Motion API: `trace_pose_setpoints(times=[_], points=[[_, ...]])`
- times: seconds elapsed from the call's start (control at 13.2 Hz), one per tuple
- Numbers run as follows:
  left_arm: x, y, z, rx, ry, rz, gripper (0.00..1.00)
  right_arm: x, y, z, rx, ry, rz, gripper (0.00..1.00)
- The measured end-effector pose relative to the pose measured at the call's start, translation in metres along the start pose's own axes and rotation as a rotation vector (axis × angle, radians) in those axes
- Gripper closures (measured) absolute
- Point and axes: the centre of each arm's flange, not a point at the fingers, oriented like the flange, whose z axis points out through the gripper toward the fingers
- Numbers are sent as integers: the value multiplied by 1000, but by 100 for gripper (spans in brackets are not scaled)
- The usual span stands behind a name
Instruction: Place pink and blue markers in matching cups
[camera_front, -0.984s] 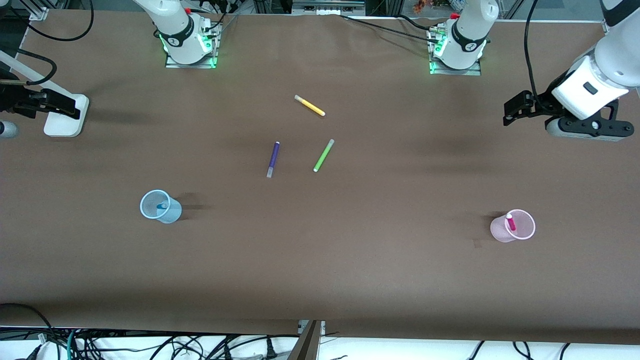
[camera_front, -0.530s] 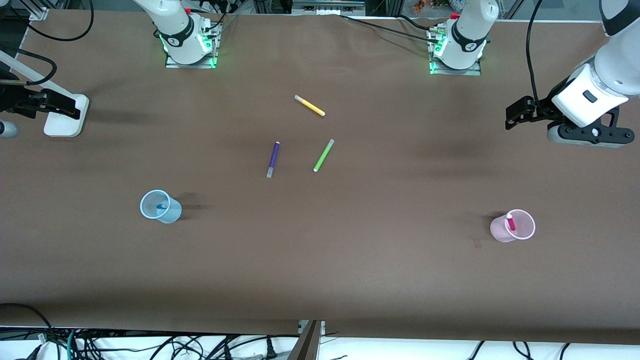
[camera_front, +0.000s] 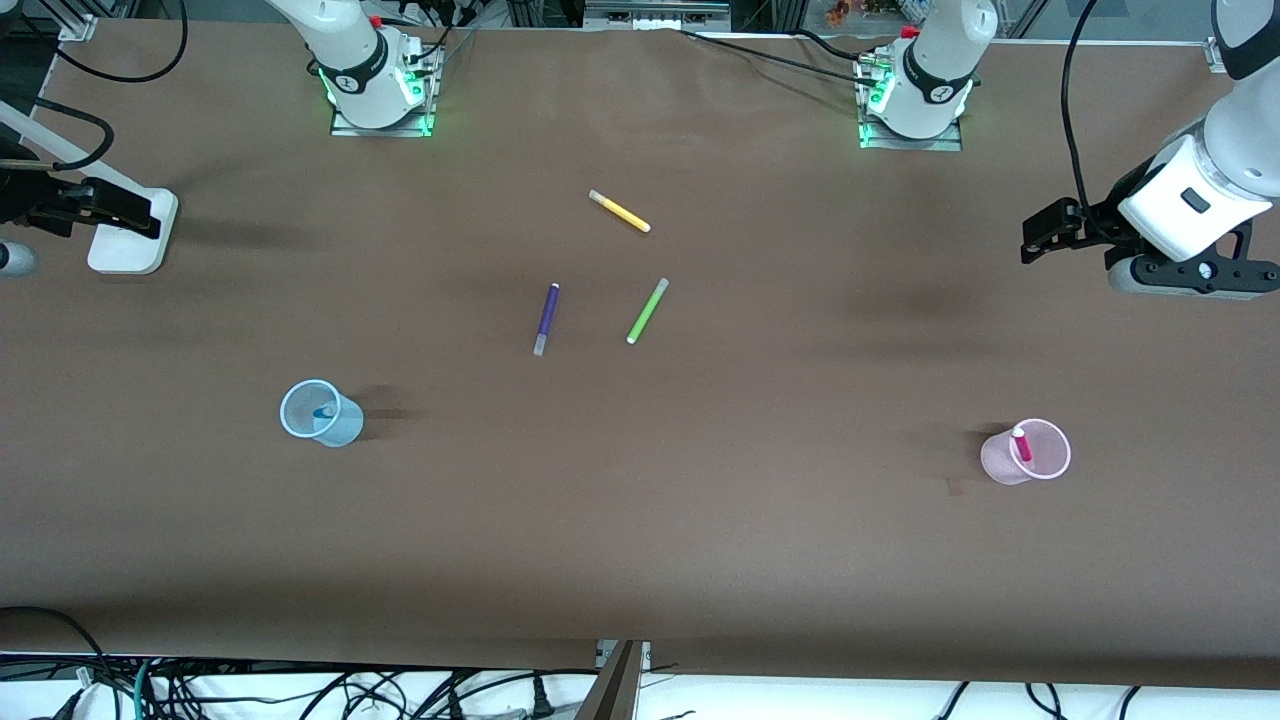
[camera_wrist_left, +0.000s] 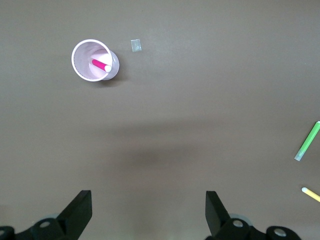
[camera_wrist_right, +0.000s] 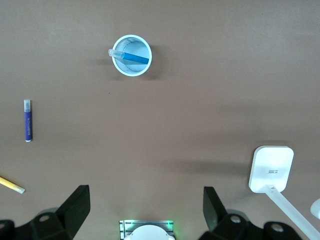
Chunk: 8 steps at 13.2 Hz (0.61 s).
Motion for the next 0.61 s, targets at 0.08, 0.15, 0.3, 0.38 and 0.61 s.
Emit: trace_pose_setpoints(times=[0.08,0.15,0.3,0.38,0.61], points=[[0,0,1,0,-2,0,0,0,0,0,0,0,0,0],[1,0,2,0,-4,0,0,0,0,0,0,0,0,0],[1,0,2,0,-6,0,0,0,0,0,0,0,0,0],[1,0,2,0,-7,0,0,0,0,0,0,0,0,0],[0,0,2,0,-8,0,0,0,0,0,0,0,0,0]])
